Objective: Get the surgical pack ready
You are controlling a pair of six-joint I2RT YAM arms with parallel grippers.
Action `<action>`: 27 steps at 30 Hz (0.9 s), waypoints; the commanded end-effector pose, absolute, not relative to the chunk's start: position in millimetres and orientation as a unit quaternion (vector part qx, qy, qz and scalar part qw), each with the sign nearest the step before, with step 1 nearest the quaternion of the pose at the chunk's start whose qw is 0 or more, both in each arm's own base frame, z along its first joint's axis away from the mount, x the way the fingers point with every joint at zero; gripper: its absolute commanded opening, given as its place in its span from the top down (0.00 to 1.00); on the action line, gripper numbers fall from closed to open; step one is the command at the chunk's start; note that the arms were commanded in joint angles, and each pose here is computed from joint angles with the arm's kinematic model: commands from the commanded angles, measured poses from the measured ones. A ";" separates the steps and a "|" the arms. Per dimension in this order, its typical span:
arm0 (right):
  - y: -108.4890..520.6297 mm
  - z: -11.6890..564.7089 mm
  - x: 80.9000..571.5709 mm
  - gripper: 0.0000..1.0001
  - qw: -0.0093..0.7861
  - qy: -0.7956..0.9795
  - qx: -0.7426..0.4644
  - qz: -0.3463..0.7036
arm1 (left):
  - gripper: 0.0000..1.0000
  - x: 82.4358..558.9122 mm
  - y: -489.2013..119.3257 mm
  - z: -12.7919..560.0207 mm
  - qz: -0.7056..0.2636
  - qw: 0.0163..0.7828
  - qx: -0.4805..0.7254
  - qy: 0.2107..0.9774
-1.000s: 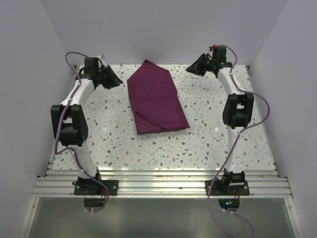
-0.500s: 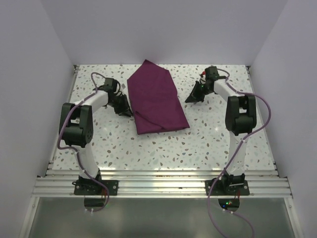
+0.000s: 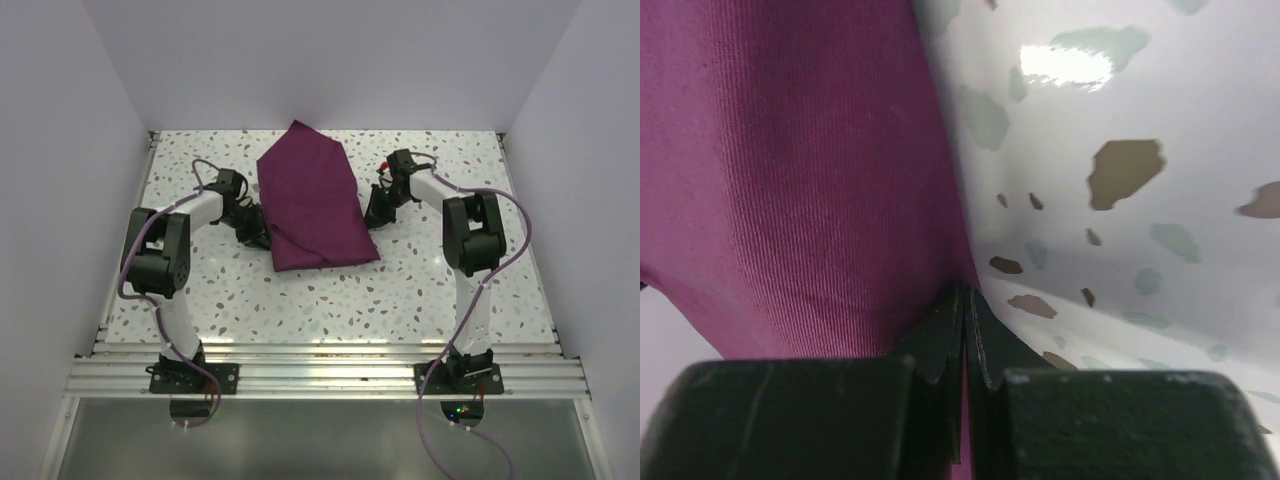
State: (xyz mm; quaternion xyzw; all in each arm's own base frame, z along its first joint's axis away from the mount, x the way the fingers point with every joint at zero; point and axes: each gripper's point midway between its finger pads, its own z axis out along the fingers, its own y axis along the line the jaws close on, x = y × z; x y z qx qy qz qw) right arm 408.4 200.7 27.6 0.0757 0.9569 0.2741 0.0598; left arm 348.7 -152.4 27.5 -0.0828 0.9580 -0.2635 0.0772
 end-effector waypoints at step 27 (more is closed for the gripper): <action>190.1 91.8 404.5 0.69 0.106 0.958 0.060 0.260 | 0.29 373.7 -139.1 139.2 -0.268 0.250 -0.049 0.929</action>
